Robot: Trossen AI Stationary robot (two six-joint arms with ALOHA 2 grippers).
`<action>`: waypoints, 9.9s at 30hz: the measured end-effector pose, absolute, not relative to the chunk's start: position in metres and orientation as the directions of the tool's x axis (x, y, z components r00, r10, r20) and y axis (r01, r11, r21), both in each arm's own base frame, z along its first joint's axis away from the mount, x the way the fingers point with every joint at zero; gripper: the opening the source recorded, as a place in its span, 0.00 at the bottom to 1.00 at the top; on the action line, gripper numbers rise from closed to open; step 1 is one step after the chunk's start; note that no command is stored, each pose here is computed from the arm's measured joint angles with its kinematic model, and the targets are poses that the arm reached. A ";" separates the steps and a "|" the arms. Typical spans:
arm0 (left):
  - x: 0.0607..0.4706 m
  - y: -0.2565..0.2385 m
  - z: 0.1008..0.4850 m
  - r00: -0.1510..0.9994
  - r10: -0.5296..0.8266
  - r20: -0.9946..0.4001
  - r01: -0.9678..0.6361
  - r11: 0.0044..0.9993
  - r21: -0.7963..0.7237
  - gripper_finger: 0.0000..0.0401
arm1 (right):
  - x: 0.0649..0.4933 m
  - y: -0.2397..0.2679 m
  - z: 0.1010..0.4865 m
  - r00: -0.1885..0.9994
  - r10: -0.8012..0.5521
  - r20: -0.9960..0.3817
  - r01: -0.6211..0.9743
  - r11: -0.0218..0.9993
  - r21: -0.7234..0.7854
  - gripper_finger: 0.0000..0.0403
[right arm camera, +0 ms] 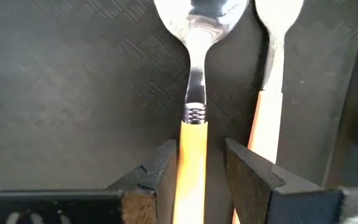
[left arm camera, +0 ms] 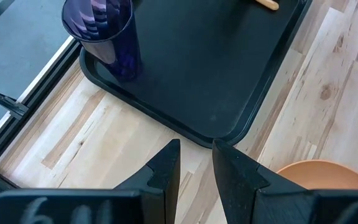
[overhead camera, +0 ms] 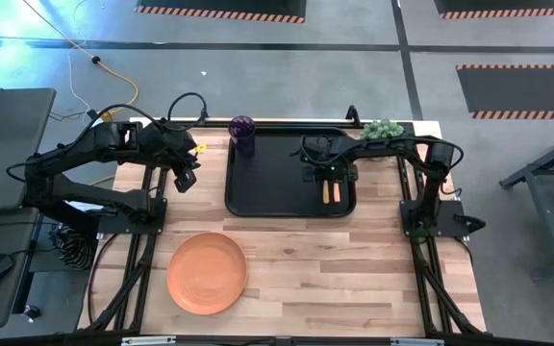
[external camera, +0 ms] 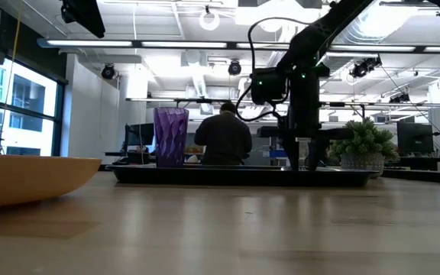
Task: Pick and place plate/cup/fork/spoon on tray
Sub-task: Put the orange plate to the left of the brown spoon on the tray, then return to Home Position
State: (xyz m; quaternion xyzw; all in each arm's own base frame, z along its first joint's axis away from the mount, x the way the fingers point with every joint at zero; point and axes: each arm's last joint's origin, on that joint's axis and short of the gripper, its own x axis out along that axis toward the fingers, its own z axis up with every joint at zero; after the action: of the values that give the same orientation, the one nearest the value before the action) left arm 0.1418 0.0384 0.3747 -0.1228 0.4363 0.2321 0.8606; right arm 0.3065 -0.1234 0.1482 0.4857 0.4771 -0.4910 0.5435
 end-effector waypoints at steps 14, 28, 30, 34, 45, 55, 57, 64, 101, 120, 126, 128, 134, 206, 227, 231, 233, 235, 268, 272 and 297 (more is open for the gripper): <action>0.142 0.038 0.375 0.512 0.292 -0.808 -0.507 0.862 -0.009 0.21 | 0.312 -0.124 0.155 0.092 -0.046 -0.995 0.994 0.067 0.089 0.31; 0.142 0.038 0.375 0.512 0.292 -0.807 -0.503 0.864 -0.006 0.21 | 0.320 -0.108 0.202 0.076 -0.133 -0.988 0.994 0.084 0.065 0.31; 0.142 0.038 0.375 0.512 0.292 -0.808 -0.495 0.869 0.001 0.21 | 0.325 -0.105 0.213 0.094 -0.137 -0.986 0.991 0.110 0.079 0.31; 0.142 0.038 0.375 0.512 0.293 -0.808 -0.496 0.869 0.001 0.21 | 0.337 -0.094 0.233 0.131 -0.178 -0.975 0.983 0.151 0.104 0.31; 0.142 0.038 0.375 0.509 0.294 -0.809 -0.496 0.868 0.003 0.28 | 0.359 -0.039 0.291 0.243 -0.318 -0.916 0.958 0.229 0.175 0.31; 0.141 0.035 0.373 0.517 0.221 -0.827 -0.490 0.869 -0.074 0.42 | 0.364 0.037 0.317 0.387 -0.360 -0.849 0.911 0.294 0.291 0.31; 0.141 0.032 0.372 0.510 0.196 -0.837 -0.476 0.875 -0.085 0.42 | 0.362 0.051 0.321 0.410 -0.368 -0.834 0.901 0.302 0.310 0.31; 0.139 0.018 0.370 0.482 0.141 -0.865 -0.466 0.877 -0.117 0.40 | 0.356 0.089 0.332 0.481 -0.389 -0.785 0.868 0.334 0.367 0.31; 0.158 -0.065 0.220 0.491 -0.010 -0.871 -0.251 0.956 -0.153 0.40 | 0.297 0.092 0.454 0.579 -0.460 -0.674 0.732 0.657 0.181 0.31; 0.174 -0.073 0.174 0.344 0.082 -0.935 -0.313 0.949 -0.032 0.40 | 0.297 0.092 0.454 0.580 -0.458 -0.674 0.724 0.668 0.169 0.31; 0.178 -0.075 0.163 0.297 0.104 -0.949 -0.306 0.952 0.008 0.40 | 0.297 0.092 0.454 0.580 -0.458 -0.674 0.724 0.668 0.169 0.31; 0.180 -0.076 0.160 0.288 0.102 -0.952 -0.303 0.953 0.010 0.40 | 0.297 0.092 0.454 0.580 -0.458 -0.674 0.724 0.668 0.169 0.31; 0.186 -0.079 0.151 0.266 0.075 -0.961 -0.280 0.960 -0.002 0.40 | 0.297 0.092 0.454 0.580 -0.458 -0.674 0.724 0.668 0.169 0.31; 0.265 0.056 0.177 0.558 0.284 -0.780 -0.829 0.145 -0.541 0.00 | 0.297 0.092 0.454 0.580 -0.454 -0.677 0.681 0.726 0.095 0.31; 0.299 0.083 0.175 0.380 0.320 -0.868 -0.925 0.159 -0.346 0.00 | 0.297 0.093 0.454 0.580 -0.434 -0.690 0.634 0.772 0.047 0.31; 0.296 0.089 0.175 0.361 0.320 -0.876 -0.933 0.138 -0.333 0.00 | 0.297 0.093 0.454 0.580 -0.432 -0.691 0.633 0.773 0.048 0.31; 0.295 0.093 0.175 0.357 0.324 -0.876 -0.934 0.124 -0.335 0.00 | 0.297 0.093 0.454 0.580 -0.432 -0.691 0.633 0.773 0.048 0.31; 0.294 0.097 0.175 0.358 0.324 -0.876 -0.934 0.117 -0.339 0.00 | 0.297 0.093 0.454 0.580 -0.432 -0.691 0.633 0.773 0.048 0.31; 0.290 0.110 0.175 0.357 0.317 -0.879 -0.934 0.116 -0.337 0.07 | 0.297 0.093 0.453 0.579 -0.418 -0.700 0.627 0.777 0.054 0.31; 0.290 0.110 0.175 0.356 0.317 -0.879 -0.934 0.116 -0.337 0.08 | 0.297 0.093 0.453 0.579 -0.418 -0.700 0.627 0.777 0.054 0.31; 0.283 0.104 0.200 0.444 0.298 -0.845 -0.891 0.243 -0.382 0.08 | 0.298 0.093 0.454 0.579 -0.420 -0.699 0.626 0.779 0.051 0.31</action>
State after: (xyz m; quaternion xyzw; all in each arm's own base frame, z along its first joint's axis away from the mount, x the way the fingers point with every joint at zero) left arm 0.2831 0.1040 0.2001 -0.4549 0.3262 0.4144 0.7176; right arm 0.2978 0.0927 0.4535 0.1476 0.3485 -0.2982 0.8763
